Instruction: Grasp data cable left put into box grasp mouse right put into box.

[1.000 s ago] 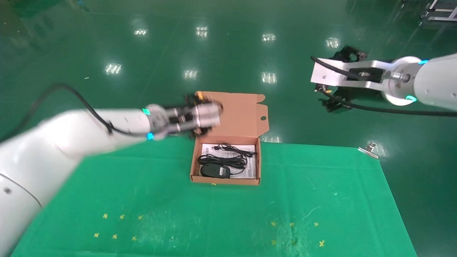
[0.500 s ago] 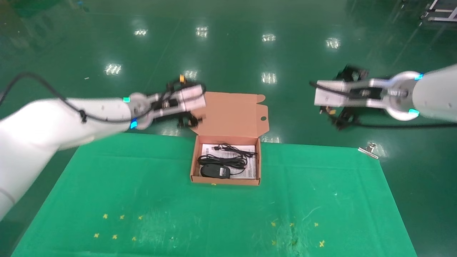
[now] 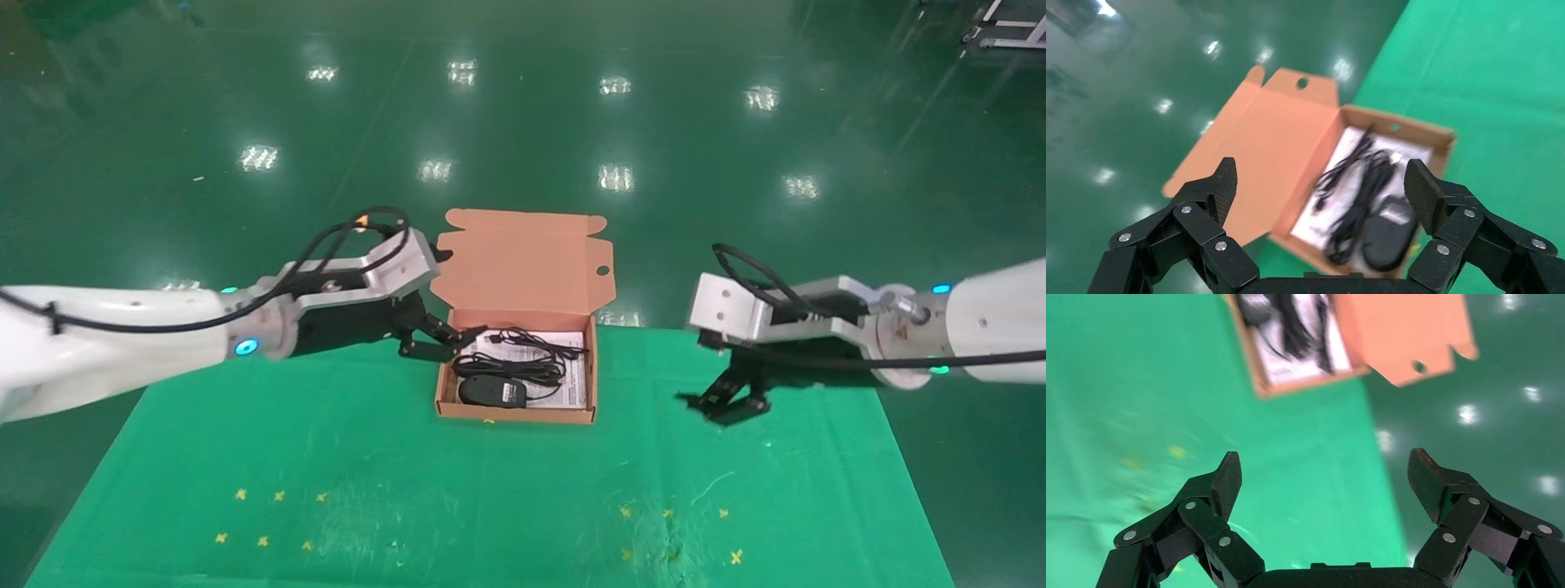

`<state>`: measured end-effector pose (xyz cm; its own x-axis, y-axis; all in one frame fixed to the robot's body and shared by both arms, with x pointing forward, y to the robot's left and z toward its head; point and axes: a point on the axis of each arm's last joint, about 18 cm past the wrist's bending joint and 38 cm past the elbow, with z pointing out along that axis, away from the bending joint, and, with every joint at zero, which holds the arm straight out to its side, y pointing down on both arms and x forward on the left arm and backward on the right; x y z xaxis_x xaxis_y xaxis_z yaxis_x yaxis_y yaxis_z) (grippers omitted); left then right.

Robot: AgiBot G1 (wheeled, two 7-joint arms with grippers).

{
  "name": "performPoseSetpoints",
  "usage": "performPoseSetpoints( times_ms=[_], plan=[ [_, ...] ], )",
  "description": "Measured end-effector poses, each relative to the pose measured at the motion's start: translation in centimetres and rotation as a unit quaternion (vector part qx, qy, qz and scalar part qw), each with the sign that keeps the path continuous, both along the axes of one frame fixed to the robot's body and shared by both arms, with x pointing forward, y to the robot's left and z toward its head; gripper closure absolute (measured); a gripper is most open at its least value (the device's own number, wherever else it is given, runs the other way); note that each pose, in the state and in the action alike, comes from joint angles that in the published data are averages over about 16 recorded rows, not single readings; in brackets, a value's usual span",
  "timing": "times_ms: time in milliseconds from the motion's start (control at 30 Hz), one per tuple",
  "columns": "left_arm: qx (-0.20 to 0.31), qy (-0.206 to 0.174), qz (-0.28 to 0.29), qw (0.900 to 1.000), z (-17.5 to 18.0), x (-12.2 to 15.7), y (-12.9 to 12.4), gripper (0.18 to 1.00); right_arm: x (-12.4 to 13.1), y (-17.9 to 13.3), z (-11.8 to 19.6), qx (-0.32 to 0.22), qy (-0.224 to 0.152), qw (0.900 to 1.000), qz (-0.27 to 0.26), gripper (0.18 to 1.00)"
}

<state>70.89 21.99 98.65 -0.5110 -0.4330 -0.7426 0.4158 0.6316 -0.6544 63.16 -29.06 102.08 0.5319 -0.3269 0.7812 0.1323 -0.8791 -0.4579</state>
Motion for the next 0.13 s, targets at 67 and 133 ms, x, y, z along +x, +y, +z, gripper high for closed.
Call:
performPoseSetpoints(
  times_ms=[67,133],
  plan=[
    [-0.009,0.006,-0.007,0.9999,-0.12,-0.41,0.21,0.186,-0.23,0.10,-0.40,0.009,0.009,1.000,0.008,0.178],
    [-0.017,0.012,-0.014,0.9997,-0.24,-0.83,0.42,0.186,-0.47,0.21,-0.78,0.018,0.017,1.000,0.016,0.178]
  ],
)
